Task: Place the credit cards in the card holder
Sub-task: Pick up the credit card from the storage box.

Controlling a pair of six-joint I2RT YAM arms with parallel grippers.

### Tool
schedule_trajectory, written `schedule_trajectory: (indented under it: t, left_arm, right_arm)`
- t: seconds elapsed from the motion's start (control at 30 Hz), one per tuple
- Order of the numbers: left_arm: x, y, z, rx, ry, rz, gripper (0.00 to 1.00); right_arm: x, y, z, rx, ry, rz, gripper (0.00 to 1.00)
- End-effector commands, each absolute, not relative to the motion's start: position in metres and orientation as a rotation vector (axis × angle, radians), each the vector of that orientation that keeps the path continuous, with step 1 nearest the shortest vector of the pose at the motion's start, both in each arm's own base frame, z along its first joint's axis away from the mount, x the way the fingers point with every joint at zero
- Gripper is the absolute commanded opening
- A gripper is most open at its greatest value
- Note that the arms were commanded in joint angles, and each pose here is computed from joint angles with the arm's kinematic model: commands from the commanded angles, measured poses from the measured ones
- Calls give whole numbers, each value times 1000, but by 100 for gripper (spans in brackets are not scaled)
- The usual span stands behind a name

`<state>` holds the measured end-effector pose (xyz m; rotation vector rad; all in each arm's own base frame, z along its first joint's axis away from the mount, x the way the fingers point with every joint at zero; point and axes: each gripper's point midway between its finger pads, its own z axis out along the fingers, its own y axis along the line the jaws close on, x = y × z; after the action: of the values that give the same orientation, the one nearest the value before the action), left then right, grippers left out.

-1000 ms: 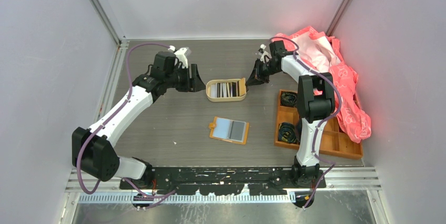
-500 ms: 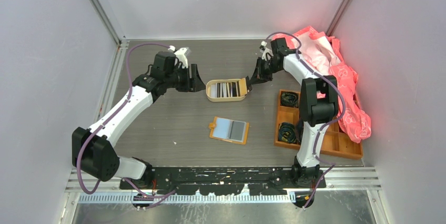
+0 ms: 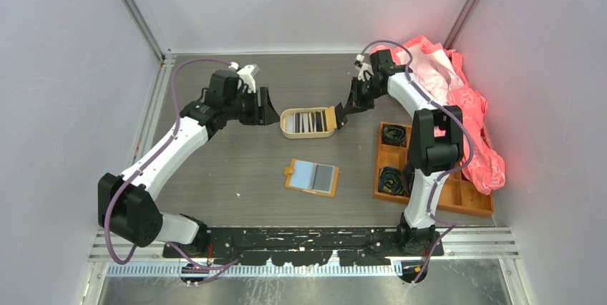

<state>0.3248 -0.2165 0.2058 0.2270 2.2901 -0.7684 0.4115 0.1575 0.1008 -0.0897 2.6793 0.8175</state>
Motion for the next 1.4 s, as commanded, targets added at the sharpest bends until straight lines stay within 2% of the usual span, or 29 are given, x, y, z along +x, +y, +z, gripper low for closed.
schedule_trajectory:
  t: [0.0,0.2,0.37,0.57,0.73,0.9,1.13,1.3,1.37]
  left_arm:
    - [330,-221,232,248,2203,-804,60]
    - [328,-223,233,263,2198,-827,61]
    - [321,-242,242,346,2131,-976,68]
    - [300,-268,265,317,1912,-1300,69]
    - [276,-261,280,181,1628,-1424,70]
    - [257,-254,284,56,1458,-1569,70]
    - [255,-262,291,0,1409,-1670,69]
    - [263,-266,277,-42,1477,-1658,69]
    - [265,-266,271,-55,1500,-1645,66]
  right_arm:
    - [418,150,138,-147,2576,751,1]
    - [415,140,151,-150,2542,713,1]
    - [402,143,172,-170,2479,782,1]
    - [365,173,198,-195,2356,1099,1]
    - [339,207,227,-189,2202,1459,1]
    - [315,240,240,-292,2119,1632,1]
    - [288,271,251,-442,2055,1722,1]
    - [282,274,262,-464,2009,1751,1]
    - [281,274,265,-473,1997,1750,1]
